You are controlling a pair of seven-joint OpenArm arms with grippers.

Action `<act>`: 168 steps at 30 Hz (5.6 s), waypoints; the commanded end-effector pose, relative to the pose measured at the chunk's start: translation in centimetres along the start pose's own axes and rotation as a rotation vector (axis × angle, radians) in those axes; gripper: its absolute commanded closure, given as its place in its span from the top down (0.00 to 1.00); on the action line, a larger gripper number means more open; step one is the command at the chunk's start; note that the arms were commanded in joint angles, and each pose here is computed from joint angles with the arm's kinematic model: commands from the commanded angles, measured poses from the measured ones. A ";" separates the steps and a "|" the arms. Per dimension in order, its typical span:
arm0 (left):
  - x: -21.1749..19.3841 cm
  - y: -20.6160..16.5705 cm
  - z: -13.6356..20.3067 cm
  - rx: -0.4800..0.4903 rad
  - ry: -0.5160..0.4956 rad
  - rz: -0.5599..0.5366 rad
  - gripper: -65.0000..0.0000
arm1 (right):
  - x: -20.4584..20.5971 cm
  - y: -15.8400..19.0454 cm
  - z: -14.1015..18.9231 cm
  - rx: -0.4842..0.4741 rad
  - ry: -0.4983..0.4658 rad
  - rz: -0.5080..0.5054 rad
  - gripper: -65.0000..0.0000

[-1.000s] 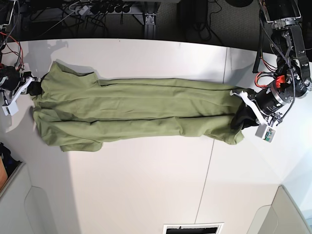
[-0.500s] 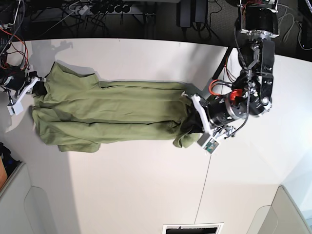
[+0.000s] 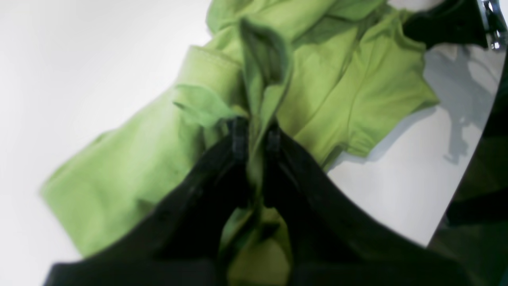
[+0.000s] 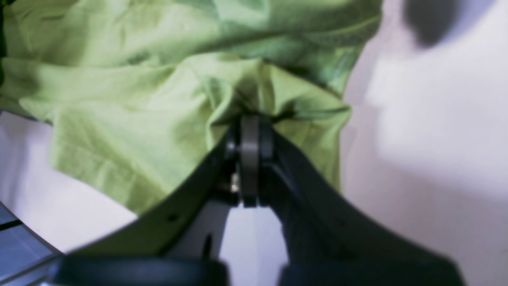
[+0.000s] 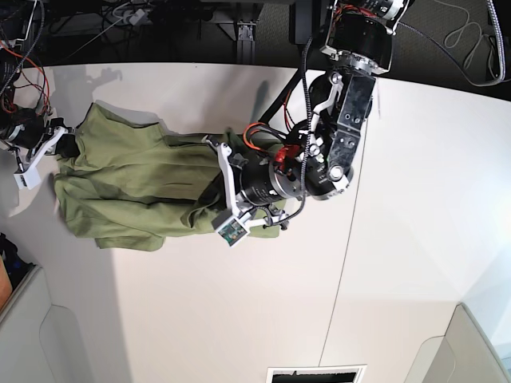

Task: Layout the t-shirt on the table in an organized manner, then fold the t-shirt properly
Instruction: 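Lift the grasped end with the left gripper and fold it toward the right gripper, then lower the folded end onto the shirt middle with the left gripper, then grasp the opposite shirt end with the right gripper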

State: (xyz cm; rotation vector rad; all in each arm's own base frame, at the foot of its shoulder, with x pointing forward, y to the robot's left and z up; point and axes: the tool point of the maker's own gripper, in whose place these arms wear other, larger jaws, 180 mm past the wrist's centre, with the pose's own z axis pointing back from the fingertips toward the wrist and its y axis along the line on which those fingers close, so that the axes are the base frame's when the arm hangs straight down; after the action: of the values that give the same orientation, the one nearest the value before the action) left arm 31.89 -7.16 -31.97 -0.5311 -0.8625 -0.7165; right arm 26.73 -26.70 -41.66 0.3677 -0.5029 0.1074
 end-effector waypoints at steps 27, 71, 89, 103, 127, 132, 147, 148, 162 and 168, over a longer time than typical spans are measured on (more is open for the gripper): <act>4.0 0.1 -3.4 -0.087 -0.062 0.036 0.60 | 1.0 -0.5 0.6 -0.016 -0.018 0.015 0.00; -4.0 -4.4 -2.5 0.054 0.067 -0.593 0.60 | 0.5 -0.5 0.6 -0.018 0.008 0.015 0.00; -2.3 -3.0 -3.5 0.080 0.092 -0.652 0.00 | 0.5 -0.5 0.6 -0.016 0.007 0.014 0.00; 3.3 0.3 -3.3 0.308 -0.022 -0.543 0.00 | 0.5 -0.5 0.6 -0.016 0.007 0.014 0.00; 4.3 -1.2 -3.8 0.416 -0.069 -0.374 0.46 | 5.3 -0.1 3.6 -0.027 -0.161 0.051 0.42; 4.0 -2.2 -4.1 0.360 -0.064 -0.365 0.46 | 6.3 -1.1 4.8 -0.073 -0.195 0.072 0.42; 1.7 -7.5 -5.3 0.150 -0.029 -0.363 0.46 | 13.6 -4.1 5.0 -0.118 -0.377 -0.017 0.42; 1.5 -7.7 -5.3 0.148 -0.025 -0.358 0.46 | 14.2 -4.2 4.8 -0.108 -0.387 -0.031 0.42; 0.7 -7.8 -5.2 0.153 -0.010 -0.360 0.46 | 16.9 0.8 -4.1 -0.014 -0.300 -0.016 0.42; 0.8 -7.4 -5.2 0.163 -0.012 -0.356 0.46 | 16.1 1.7 -4.7 -0.005 -0.241 0.015 0.00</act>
State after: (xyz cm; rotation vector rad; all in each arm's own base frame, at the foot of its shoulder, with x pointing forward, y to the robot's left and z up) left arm 28.43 -15.11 -34.99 -0.2243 -0.9685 -0.9691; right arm 40.91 -22.55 -39.54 0.3783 -0.6699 0.0715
